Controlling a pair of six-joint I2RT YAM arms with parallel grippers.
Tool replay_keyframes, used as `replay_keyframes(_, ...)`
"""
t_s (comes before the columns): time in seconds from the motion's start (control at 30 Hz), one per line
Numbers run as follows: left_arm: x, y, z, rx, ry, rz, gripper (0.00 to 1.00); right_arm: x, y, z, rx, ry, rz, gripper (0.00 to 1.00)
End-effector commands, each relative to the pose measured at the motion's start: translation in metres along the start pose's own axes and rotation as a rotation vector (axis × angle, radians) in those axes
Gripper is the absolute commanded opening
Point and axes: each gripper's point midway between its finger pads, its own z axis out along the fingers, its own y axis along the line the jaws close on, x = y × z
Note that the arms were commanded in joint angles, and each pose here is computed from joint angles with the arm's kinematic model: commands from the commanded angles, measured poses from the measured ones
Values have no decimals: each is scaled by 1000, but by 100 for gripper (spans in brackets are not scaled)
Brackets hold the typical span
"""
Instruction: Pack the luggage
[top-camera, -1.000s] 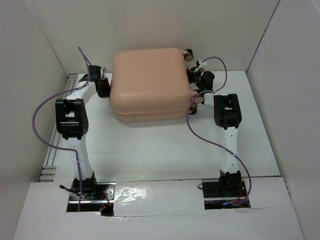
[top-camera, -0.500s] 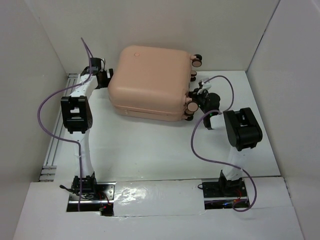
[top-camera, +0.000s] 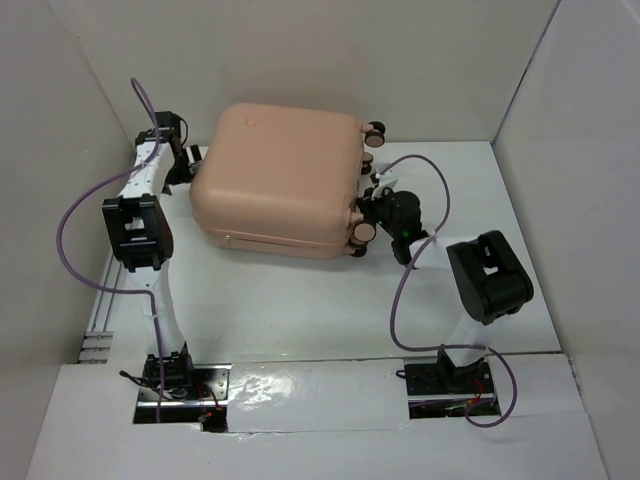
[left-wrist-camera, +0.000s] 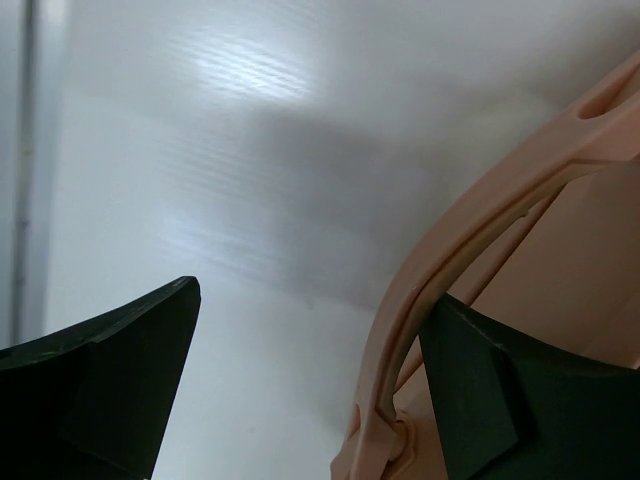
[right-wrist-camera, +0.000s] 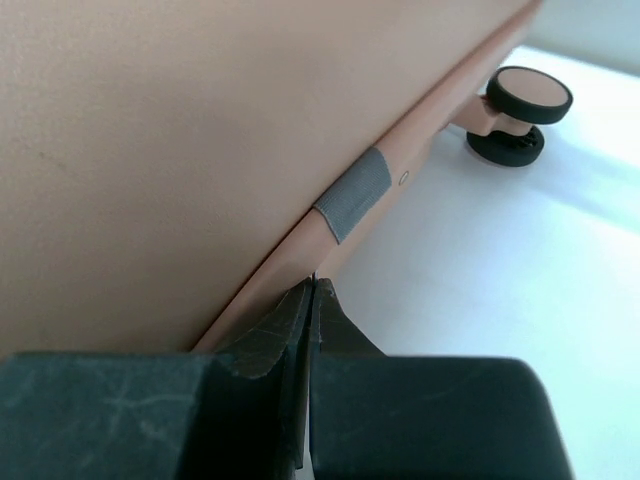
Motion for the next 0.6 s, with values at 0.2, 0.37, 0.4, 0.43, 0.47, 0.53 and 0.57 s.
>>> replay_keyframes(0.2, -112, 8, -220, 162, -510, 19, 100, -80, 90, -26, -194, -194, -62, 0)
replay_keyframes(0.37, -65, -55, -185, 526, -338, 137, 100, -73, 86, -28, -168, -167, -48, 0)
replay_keyframes(0.4, -64, -55, -177, 518, -321, 121, 97, -73, 86, -28, -168, -167, -48, 0)
replay_keyframes(0.43, -64, -56, -172, 517, -303, 107, 88, -71, 85, -28, -167, -158, -47, 0)
replay_keyframes(0.47, -59, -61, -158, 539, -266, 108, 84, -71, 85, -28, -167, -158, -47, 0)
replay_keyframes(0.53, -56, -65, -158, 561, -244, 85, 82, -68, 85, -28, -167, -149, -46, 0)
replay_keyframes(0.57, -56, -67, -159, 575, -237, 73, 82, -73, 84, -26, -157, -158, -46, 0)
